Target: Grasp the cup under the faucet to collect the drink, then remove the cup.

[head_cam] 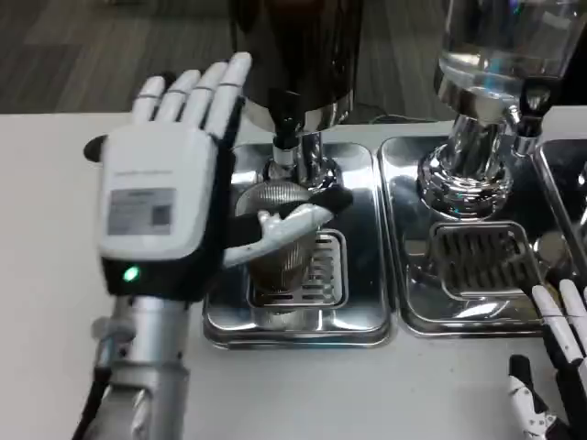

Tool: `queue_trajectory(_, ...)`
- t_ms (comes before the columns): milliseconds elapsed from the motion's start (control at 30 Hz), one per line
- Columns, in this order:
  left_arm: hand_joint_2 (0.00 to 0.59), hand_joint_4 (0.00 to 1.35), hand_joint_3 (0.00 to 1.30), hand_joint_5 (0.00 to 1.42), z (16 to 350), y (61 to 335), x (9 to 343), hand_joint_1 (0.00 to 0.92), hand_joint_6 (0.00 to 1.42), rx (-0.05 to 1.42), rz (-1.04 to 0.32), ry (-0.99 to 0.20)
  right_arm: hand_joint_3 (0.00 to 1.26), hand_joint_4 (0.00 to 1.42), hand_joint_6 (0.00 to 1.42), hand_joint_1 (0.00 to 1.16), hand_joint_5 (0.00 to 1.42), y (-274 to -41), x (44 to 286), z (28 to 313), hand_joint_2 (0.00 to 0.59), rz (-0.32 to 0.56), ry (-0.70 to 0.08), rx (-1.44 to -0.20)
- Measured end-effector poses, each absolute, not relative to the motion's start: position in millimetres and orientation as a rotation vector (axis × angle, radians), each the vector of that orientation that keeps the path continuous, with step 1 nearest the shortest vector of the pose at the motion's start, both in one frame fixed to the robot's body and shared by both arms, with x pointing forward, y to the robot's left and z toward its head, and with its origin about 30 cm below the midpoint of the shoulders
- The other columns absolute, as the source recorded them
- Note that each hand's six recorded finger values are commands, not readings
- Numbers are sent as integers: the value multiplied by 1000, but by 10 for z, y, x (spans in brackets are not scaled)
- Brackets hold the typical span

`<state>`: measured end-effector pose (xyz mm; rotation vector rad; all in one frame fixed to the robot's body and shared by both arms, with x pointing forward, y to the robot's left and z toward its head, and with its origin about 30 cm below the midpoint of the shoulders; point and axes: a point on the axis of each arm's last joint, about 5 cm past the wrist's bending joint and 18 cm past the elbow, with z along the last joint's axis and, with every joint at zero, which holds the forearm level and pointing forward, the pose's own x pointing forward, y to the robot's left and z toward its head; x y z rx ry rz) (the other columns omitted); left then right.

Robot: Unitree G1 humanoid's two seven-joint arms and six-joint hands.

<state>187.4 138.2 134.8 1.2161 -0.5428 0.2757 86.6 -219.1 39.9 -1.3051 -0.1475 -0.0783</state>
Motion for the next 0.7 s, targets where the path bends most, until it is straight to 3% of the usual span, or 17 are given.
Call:
queue_trajectory(300,50,0,137,142,1134,1642,1419,0,132,1183,323,-412,73,0,29,129,0,-2187,887,417,450,-89,-154,-1304)
queue_trajectory(500,70,0,155,151,1041,1797,1223,0,131,1204,340,-314,46,0,46,206,0,-2144,937,436,383,-80,-167,-1298)
queue_trajectory(700,70,0,86,134,727,1770,965,0,106,1281,233,-200,1,0,72,259,0,-2035,1015,585,314,-78,-176,-1129)
